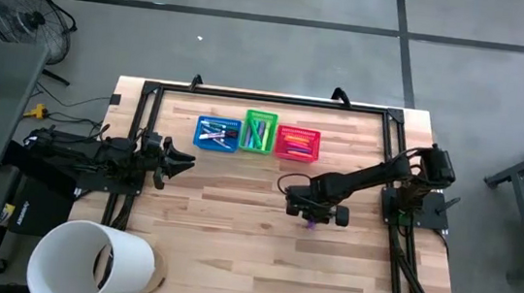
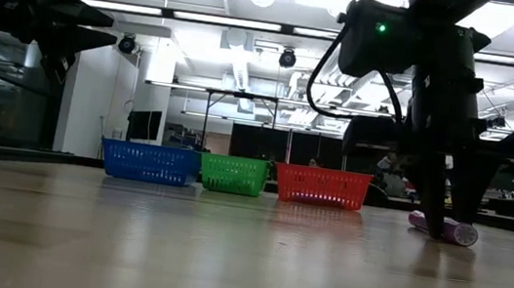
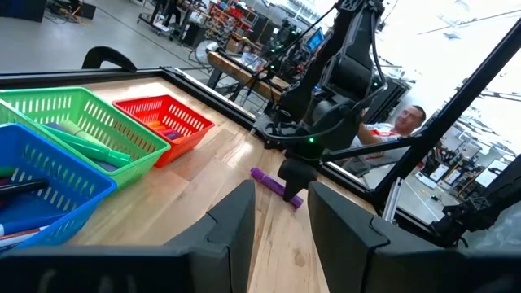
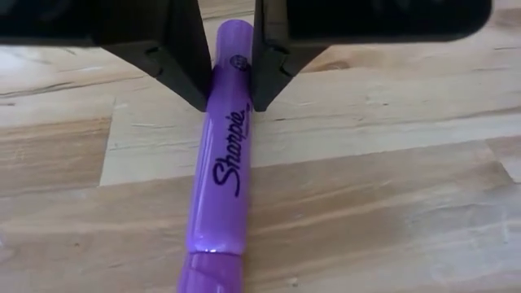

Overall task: Pick & Place Markers
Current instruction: Put the purple highlighter into the green bin

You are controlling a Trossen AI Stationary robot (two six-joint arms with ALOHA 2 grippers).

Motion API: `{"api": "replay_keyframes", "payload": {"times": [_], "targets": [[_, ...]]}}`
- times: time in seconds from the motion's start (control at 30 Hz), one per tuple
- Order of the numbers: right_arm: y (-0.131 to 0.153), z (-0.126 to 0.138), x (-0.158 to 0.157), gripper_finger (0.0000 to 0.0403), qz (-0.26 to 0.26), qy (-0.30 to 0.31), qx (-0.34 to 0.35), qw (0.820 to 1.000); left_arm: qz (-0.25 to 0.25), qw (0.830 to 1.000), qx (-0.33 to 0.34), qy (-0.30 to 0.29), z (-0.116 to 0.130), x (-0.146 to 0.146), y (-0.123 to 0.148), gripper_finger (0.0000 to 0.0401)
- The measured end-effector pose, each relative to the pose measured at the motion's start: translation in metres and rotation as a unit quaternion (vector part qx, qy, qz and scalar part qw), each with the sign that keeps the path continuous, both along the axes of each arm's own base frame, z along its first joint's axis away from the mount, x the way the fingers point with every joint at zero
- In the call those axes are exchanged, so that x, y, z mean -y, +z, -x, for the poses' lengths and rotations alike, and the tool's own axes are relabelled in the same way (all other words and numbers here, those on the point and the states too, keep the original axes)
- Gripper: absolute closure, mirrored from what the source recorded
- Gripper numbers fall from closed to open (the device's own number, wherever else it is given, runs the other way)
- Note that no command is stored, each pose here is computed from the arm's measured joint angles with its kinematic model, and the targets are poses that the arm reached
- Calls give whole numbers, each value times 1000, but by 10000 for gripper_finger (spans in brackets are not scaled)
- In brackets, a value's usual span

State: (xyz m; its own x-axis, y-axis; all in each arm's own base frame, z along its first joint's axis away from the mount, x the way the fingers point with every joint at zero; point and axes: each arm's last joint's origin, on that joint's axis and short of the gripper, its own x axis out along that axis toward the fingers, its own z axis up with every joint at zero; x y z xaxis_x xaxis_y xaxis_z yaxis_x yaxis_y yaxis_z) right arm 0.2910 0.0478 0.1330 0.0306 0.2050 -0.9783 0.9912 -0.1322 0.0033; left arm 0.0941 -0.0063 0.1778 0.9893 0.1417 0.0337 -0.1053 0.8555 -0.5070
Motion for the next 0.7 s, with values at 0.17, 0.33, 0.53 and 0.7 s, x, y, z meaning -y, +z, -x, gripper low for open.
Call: {"api": "replay_keyframes", "payload": {"times": [0.17,0.33,0.53,0.7], "targets": [[2,-1,-7,348,24,17,9,1000,0,1000,0,0,0,0,0,286],[2,0,-12,348,38,56,19,998,0,1000,0,0,0,0,0,286],[2,0,-14,348,47,117,30,992,0,1000,0,0,0,0,0,286],[3,0,-12,348,61,167,38,983,0,1000,0,0,0,0,0,286]]}}
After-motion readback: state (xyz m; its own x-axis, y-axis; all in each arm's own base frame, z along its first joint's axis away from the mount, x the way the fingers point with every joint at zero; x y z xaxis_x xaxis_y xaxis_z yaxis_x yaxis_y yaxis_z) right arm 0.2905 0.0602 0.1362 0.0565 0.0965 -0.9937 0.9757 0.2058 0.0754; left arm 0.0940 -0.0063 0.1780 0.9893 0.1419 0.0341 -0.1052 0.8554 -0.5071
